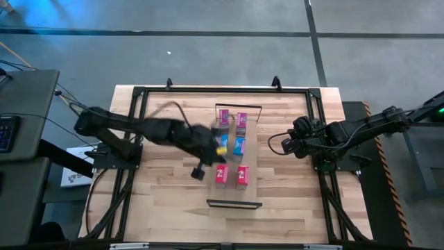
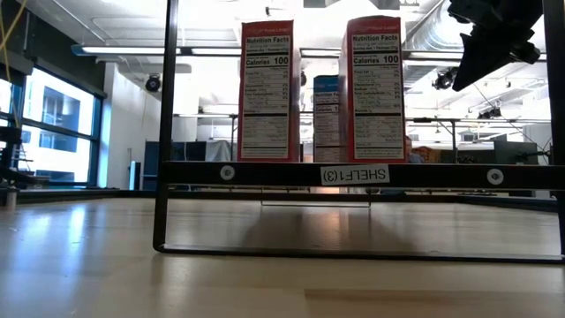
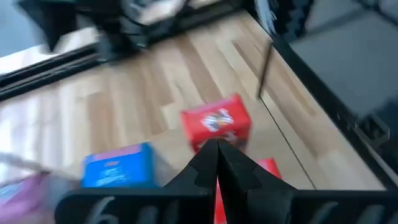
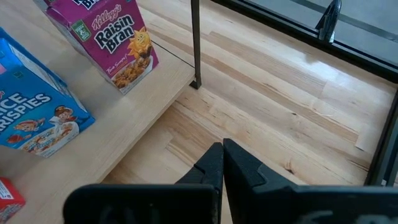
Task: Stack cereal on shelf
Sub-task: Return to Home Position
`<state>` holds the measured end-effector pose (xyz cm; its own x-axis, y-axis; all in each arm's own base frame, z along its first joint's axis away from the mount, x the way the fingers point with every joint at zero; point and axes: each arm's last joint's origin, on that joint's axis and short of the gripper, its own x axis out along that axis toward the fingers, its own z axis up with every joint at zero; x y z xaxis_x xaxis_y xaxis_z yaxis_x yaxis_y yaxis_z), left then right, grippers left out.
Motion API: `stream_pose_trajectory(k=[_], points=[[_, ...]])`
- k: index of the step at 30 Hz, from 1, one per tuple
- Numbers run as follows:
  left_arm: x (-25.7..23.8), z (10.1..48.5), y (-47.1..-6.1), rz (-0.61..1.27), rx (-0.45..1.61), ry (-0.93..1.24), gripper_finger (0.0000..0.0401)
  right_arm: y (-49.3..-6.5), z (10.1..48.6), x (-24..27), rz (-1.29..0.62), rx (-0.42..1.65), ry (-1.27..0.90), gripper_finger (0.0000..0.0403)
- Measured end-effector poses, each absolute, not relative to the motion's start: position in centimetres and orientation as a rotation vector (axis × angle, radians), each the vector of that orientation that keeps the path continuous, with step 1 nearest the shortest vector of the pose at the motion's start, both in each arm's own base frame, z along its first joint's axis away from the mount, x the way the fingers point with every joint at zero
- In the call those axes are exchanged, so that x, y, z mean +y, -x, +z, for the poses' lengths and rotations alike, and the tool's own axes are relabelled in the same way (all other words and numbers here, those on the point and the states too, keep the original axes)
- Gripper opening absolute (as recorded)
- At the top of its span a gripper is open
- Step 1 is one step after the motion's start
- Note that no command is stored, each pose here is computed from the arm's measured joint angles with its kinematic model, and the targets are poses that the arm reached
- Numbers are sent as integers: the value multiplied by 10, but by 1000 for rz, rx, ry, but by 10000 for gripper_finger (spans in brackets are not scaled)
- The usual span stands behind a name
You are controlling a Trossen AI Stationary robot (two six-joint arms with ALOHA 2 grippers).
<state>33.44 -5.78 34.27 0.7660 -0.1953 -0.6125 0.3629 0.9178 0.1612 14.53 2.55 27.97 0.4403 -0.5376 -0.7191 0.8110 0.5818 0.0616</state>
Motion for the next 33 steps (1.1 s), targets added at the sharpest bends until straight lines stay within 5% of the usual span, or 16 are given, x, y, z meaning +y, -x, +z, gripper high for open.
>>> stream_pose_trajectory(k=[11,22,28,33], points=[[-1,358,-265,-80,314,-8,0,-147,279,28,-799,765,-414,0],[4,299,-198,7,-76,203,0,-151,281,29,-741,769,-339,0],[5,264,-168,44,-137,289,0,-152,281,30,-646,827,-234,0],[5,243,-146,65,-169,335,0,-153,281,31,-655,814,-352,0]])
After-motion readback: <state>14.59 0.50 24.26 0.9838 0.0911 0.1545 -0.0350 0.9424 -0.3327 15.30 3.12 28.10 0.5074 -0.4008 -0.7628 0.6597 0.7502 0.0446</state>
